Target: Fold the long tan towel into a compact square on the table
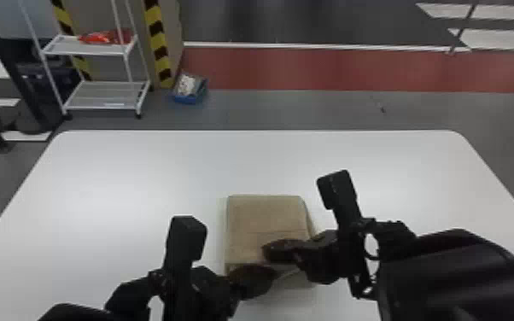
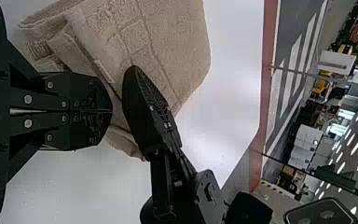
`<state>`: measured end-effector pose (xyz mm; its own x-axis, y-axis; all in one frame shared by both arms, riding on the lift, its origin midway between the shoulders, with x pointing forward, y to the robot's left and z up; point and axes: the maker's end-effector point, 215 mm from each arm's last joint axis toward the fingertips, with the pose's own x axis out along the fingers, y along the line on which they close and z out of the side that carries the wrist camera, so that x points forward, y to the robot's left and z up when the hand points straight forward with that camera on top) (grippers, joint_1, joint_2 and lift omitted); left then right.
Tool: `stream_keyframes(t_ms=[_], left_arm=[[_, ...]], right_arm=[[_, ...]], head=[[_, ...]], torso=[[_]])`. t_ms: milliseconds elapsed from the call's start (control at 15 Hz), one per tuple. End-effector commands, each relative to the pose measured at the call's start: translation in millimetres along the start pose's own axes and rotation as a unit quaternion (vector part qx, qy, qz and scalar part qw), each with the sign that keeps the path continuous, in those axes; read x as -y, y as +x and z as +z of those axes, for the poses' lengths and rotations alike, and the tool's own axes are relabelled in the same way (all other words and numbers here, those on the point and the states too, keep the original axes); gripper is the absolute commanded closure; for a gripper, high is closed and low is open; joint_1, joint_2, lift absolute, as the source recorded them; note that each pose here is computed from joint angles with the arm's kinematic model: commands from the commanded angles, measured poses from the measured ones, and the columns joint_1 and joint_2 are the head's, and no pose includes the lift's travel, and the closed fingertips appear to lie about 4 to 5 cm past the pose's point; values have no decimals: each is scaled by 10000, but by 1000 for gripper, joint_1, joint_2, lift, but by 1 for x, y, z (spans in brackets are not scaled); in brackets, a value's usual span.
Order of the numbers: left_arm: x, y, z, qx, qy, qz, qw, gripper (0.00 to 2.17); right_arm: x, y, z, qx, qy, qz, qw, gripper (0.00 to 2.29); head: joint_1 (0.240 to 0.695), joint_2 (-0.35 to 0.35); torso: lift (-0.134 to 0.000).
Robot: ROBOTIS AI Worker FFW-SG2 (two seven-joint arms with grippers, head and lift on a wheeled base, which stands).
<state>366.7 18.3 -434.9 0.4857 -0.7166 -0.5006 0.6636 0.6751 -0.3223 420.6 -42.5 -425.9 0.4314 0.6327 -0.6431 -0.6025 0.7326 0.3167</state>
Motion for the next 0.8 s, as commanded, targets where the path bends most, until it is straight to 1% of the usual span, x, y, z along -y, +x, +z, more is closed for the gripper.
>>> stream_keyframes(t_ms=[0,67,133,200,267,333,400,467,533,600,667,733], left_arm=[[-6,-4,5,64,-26,82,9999,2051],[-11,-10,12,155,-38,141,9998,1828],[-19,-19,20,257,-71,217,9994,1271],[-27,-28,25,316,-124,309,9989,421],[-38,-38,31,371,-131,443,9982,-2],[-48,-48,34,399,-164,576,9974,-2],[-65,-62,34,455,-240,764,9958,-2],[-83,-79,37,576,-306,1014,9927,16],[-99,-95,38,710,-440,1243,9887,19],[-119,-115,34,863,-680,1521,9822,19],[-136,-134,32,1073,-814,1811,9742,29],[-148,-155,48,1521,-552,2152,9631,29]], right_arm=[[4,-16,18,259,-19,-70,9996,1885],[7,-27,25,397,-9,-117,9991,1865],[7,-42,38,649,-18,-158,9978,1612],[10,-59,48,878,27,-185,9960,1096],[18,-80,60,1101,4,-351,9933,367],[25,-96,66,1252,-1,-506,9908,43],[34,-117,68,1426,45,-647,9876,12],[42,-135,64,1570,147,-751,9846,12],[48,-149,59,1719,188,-802,9817,19],[55,-164,52,1949,192,-796,9774,29],[60,-172,43,2159,174,-817,9728,46],[64,-178,39,2483,-39,-897,9645,49]], head=[[695,-34],[695,-36],[695,-37],[695,-37],[695,-36],[695,-34],[695,-34],[695,-34],[695,-31],[695,-26],[695,-18],[695,-7]], torso=[[-125],[-125],[-125],[-125],[-125],[-125],[-125],[-125],[-125],[-125],[-125],[-125]])
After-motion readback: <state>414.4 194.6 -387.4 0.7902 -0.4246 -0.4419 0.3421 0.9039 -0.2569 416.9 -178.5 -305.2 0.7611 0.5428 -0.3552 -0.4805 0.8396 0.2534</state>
